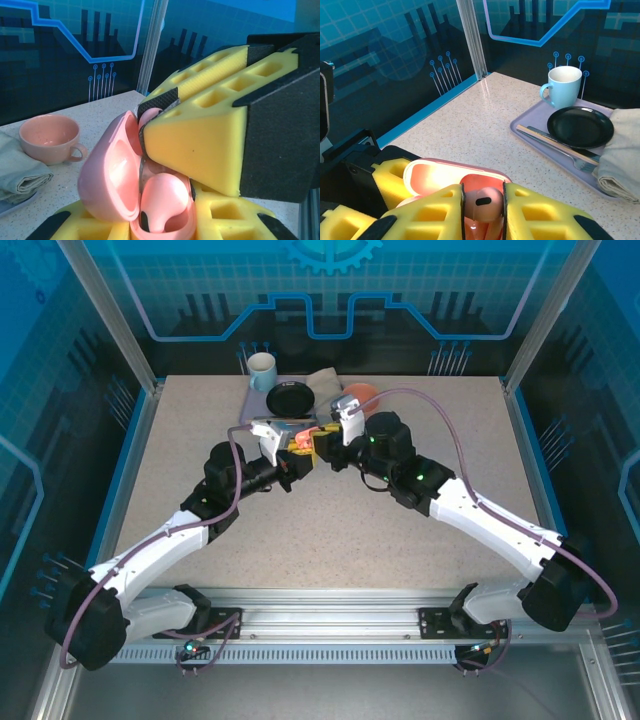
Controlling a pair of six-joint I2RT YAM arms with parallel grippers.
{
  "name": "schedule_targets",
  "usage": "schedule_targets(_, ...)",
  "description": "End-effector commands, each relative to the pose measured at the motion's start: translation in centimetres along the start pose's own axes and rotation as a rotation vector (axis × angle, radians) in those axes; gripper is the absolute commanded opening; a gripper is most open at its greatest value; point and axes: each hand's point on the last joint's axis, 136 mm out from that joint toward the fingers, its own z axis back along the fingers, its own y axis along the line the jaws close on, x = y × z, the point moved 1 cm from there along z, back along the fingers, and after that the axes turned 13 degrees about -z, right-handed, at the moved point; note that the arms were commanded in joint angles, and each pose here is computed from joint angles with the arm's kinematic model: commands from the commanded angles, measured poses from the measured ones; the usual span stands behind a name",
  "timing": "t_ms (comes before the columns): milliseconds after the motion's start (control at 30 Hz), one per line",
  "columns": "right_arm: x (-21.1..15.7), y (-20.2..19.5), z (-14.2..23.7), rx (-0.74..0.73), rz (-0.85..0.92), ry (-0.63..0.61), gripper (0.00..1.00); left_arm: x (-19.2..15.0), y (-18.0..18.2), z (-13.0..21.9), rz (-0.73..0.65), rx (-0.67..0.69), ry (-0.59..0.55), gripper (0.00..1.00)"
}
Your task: Insert the wireless bluetooth earbuds into the charging case
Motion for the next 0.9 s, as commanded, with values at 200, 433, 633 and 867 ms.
schedule_targets(200,-1.3,1.1,0.4,0.016,0.011,0.034,0.37,4.4,-0.5,0.3,-0.072,-0.009,-0.118,0.00)
schedule_targets(433,0.1,1.3,1.5,0.024,-0.017,-0.004,0.43,4.3,-0.6,0.3,-0.072,-0.012,-0.117,0.00)
schedule_targets(633,1.2,1.0,2.0,0.023,-0.065,-0.028,0.48,4.3,-0.6,0.3,-0.070,-0.016,-0.116,0.00)
schedule_targets(867,2.3,0.4,2.1,0.045,-0.149,-0.047,0.61,4.1,-0.7,0.2,-0.066,-0.023,-0.111,0.00)
